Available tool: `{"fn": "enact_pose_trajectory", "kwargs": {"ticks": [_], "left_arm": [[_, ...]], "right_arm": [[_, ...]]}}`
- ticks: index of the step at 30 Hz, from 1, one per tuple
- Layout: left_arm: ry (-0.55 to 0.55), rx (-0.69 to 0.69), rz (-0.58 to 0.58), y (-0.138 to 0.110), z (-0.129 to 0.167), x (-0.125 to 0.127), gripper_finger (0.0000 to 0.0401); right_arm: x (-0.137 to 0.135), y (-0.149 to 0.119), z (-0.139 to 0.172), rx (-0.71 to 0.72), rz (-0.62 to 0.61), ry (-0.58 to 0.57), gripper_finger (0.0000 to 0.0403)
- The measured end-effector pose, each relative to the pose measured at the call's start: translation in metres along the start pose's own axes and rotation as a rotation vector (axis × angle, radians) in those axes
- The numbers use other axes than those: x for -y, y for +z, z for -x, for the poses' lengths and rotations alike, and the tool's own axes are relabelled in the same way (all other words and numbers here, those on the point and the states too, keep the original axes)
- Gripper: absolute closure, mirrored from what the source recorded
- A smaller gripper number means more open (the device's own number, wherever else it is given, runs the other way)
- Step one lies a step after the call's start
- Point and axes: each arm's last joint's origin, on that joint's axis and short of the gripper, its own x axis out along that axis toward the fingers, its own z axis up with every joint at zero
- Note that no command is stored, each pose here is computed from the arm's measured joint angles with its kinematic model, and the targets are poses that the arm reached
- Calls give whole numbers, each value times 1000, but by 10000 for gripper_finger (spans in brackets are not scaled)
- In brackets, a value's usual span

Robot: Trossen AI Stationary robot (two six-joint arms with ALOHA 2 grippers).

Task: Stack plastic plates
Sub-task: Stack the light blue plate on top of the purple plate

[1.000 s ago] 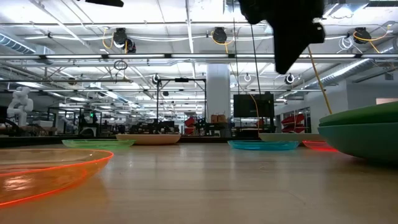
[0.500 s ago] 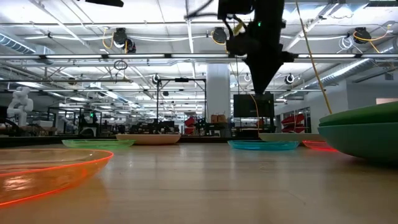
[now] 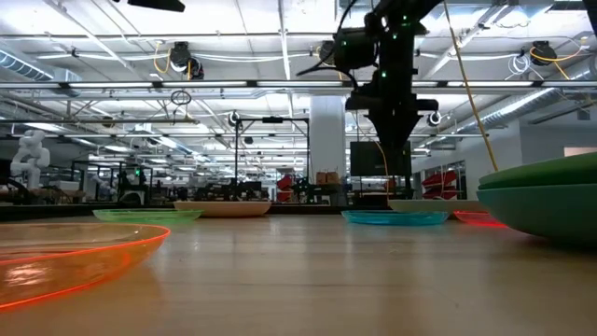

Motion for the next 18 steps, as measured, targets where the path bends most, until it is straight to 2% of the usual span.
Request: {"fn": "enact_pose_trajectory", "kwargs": {"ticks": [7, 18], "left_arm": [[-3, -6, -7, -1, 0, 0, 199], [-4, -8, -9, -1, 0, 0, 199]], "right_arm": [[13, 22, -27, -6, -44, -29, 231], [15, 37, -84, -114, -61, -98, 233]]}}
